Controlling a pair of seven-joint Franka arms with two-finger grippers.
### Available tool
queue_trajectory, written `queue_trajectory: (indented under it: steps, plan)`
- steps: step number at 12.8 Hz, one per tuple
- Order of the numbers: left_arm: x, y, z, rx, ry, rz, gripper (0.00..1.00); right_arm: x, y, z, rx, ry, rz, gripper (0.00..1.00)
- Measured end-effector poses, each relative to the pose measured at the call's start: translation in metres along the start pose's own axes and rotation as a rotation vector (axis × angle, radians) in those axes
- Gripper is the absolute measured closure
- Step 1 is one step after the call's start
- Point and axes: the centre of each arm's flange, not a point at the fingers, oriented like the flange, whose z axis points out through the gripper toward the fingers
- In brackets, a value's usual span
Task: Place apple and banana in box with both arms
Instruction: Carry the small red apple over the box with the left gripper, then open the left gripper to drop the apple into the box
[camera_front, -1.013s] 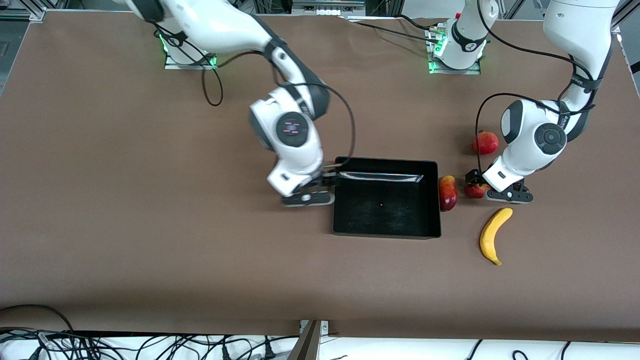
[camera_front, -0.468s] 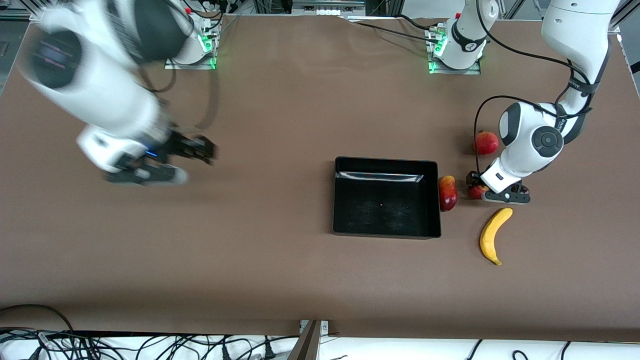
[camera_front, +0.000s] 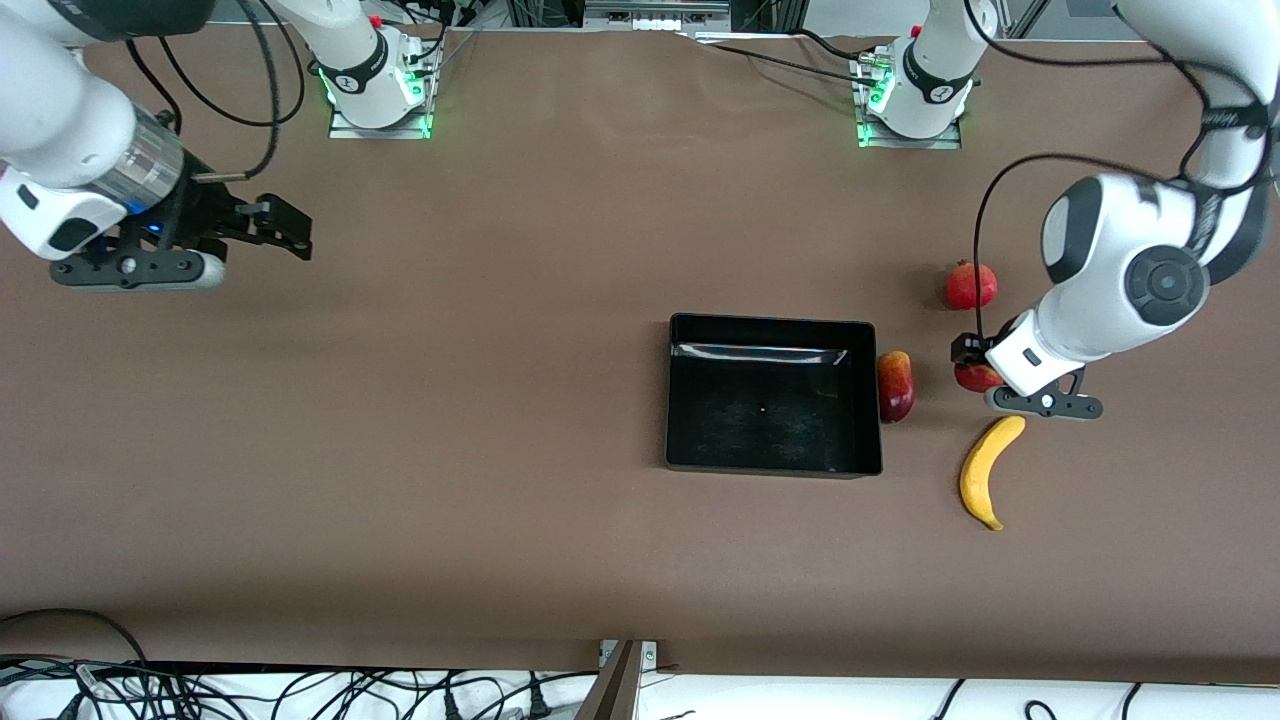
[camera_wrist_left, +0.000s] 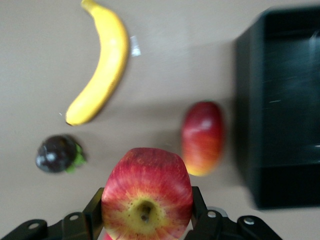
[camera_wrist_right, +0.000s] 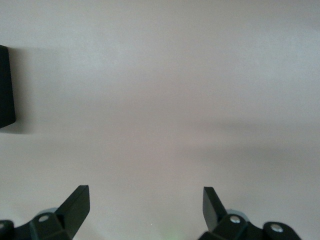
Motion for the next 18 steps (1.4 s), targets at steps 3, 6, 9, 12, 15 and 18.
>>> queue_trajectory:
  steps: [3, 6, 9, 12, 15, 18]
  plan:
    - [-0.009, 0.104, -0.006, -0.019, -0.012, -0.145, 0.31, -0.005, 0.021, -0.004, 0.009, -0.021, 0.013, 0.00]
    - [-0.014, 0.184, 0.048, -0.023, -0.033, -0.217, 0.31, -0.015, 0.022, -0.007, 0.005, -0.020, 0.006, 0.00]
    - [-0.005, 0.198, 0.111, -0.010, -0.062, -0.221, 0.31, -0.014, 0.027, -0.006, -0.027, -0.010, -0.021, 0.00]
    - [-0.001, 0.195, 0.139, 0.011, -0.070, -0.210, 0.31, -0.012, 0.034, -0.010, -0.026, 0.010, -0.021, 0.00]
    - [-0.003, 0.196, 0.154, 0.000, -0.056, -0.217, 0.31, -0.009, 0.038, -0.013, -0.023, 0.032, -0.014, 0.00]
    - [0.001, 0.190, 0.143, 0.005, -0.051, -0.249, 0.06, -0.003, 0.042, -0.015, -0.019, 0.061, -0.006, 0.00]
